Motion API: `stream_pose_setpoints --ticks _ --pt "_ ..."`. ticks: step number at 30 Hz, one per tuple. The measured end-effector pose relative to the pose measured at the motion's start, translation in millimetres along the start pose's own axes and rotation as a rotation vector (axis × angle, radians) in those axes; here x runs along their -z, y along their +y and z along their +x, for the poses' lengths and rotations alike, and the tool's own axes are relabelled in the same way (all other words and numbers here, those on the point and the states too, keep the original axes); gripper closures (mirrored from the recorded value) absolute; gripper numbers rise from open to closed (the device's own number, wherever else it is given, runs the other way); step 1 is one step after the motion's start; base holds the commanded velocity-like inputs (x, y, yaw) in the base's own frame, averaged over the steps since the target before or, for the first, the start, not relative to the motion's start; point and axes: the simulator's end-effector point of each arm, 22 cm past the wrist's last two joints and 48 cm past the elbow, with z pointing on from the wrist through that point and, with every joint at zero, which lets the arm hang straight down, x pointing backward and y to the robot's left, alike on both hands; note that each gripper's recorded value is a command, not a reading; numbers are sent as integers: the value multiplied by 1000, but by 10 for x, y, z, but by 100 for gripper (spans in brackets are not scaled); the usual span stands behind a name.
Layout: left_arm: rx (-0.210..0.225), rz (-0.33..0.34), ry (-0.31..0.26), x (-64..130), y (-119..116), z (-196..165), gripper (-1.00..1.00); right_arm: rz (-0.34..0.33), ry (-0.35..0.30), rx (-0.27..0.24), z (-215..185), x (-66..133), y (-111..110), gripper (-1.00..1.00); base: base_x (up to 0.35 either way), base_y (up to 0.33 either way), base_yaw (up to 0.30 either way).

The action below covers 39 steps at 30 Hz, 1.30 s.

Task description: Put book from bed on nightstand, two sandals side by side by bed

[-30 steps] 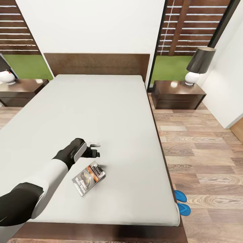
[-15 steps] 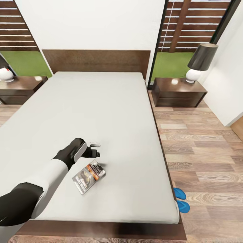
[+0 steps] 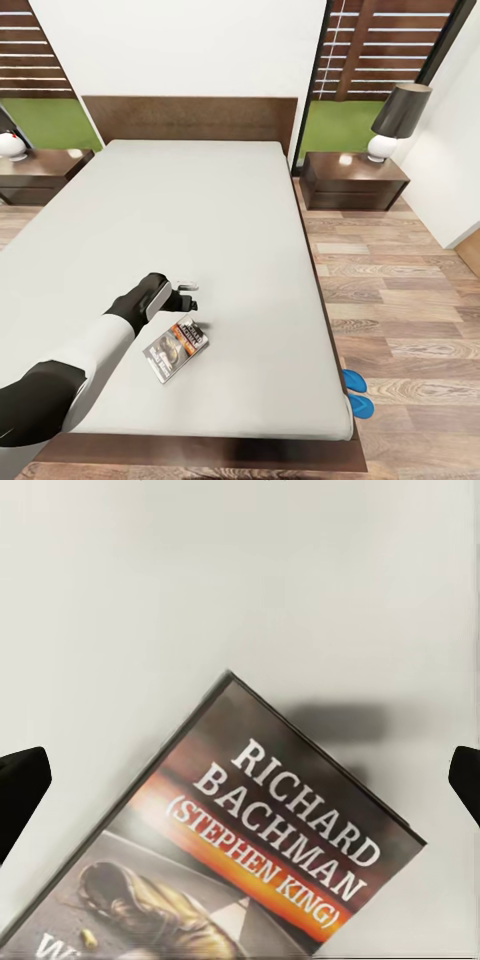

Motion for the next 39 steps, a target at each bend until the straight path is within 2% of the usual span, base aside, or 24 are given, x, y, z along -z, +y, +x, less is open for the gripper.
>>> stream_pose_setpoints --ticks 18,39 --pt "1 -1 5 186 -8 -18 -100 0 1 0 196 69 49 -100 0 0 0" --pt "0 -1 -10 201 -9 -62 -100 -1 1 1 193 70 57 -100 0 0 0"
